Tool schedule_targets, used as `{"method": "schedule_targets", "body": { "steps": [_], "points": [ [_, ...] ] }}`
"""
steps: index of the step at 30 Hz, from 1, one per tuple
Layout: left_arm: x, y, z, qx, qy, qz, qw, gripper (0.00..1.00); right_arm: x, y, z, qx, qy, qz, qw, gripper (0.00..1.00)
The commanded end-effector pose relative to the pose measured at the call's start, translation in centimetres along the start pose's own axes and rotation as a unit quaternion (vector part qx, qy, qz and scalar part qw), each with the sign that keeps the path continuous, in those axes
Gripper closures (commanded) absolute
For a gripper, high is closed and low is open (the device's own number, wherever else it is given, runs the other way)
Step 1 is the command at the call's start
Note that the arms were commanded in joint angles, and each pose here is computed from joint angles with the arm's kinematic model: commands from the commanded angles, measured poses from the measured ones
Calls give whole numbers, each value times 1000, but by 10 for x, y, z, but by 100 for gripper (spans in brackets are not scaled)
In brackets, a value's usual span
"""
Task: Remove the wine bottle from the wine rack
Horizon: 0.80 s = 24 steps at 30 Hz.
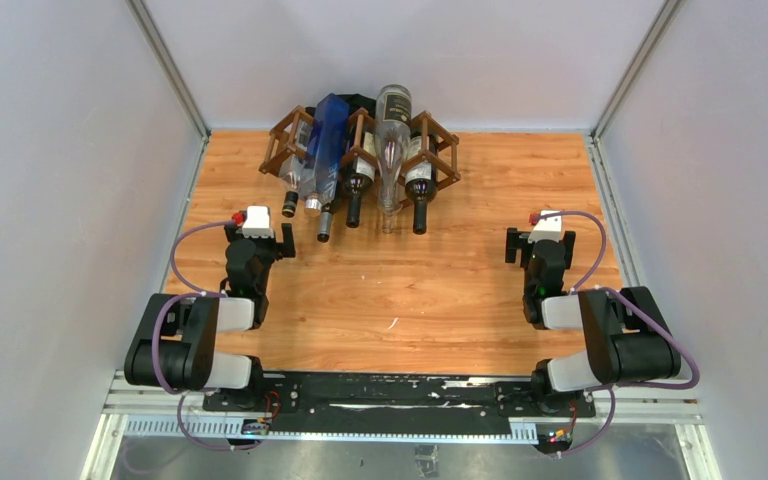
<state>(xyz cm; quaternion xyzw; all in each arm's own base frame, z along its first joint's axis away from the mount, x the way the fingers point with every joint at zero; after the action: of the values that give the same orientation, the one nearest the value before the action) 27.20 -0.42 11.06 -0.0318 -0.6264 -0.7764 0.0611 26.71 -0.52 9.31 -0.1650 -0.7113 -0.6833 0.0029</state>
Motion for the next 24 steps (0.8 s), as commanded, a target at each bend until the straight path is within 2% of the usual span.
{"method": "schedule_targets", "body": {
  "steps": [1,5,12,15,18,21,24],
  "points": [
    [0,1,0,-5,-2,-10,1000,0,-1,-1,-4,-6,-5,0,1000,0],
    [2,9,2,-7,-1,-18,1000,0,0,3,-10,-18,-35,-15,999,0],
    [-2,51,14,-35,-6,39,999,0,11,34,-14,-28,-56,-9,998,0],
    [-3,63,23,-36,-16,66,997,0,15,57,-12,-75,-62,5,995,0],
    [-6,77,43,-15,-24,104,994,0,18,85,-2,-96,-9,6,995,0],
    [-8,96,61,4,-42,131,990,0,23,101,3,-150,4,29,988,0],
    [-5,112,77,12,-55,152,987,0,28,106,9,-253,11,42,967,0]
  ]
}}
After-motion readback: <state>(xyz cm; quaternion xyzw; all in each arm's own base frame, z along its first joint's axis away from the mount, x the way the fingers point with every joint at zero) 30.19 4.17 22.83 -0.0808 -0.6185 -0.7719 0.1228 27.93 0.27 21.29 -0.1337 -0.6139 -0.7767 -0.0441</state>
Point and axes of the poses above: each gripper's point midway between its finger pads, its own x axis back along the fingers, its own z axis along the line the jaws close on, y = z × x, the point moved 9 cm from there along x, back along the fingers, and after that the axes turned 8 degrees about -x, right-handed, at the moved point
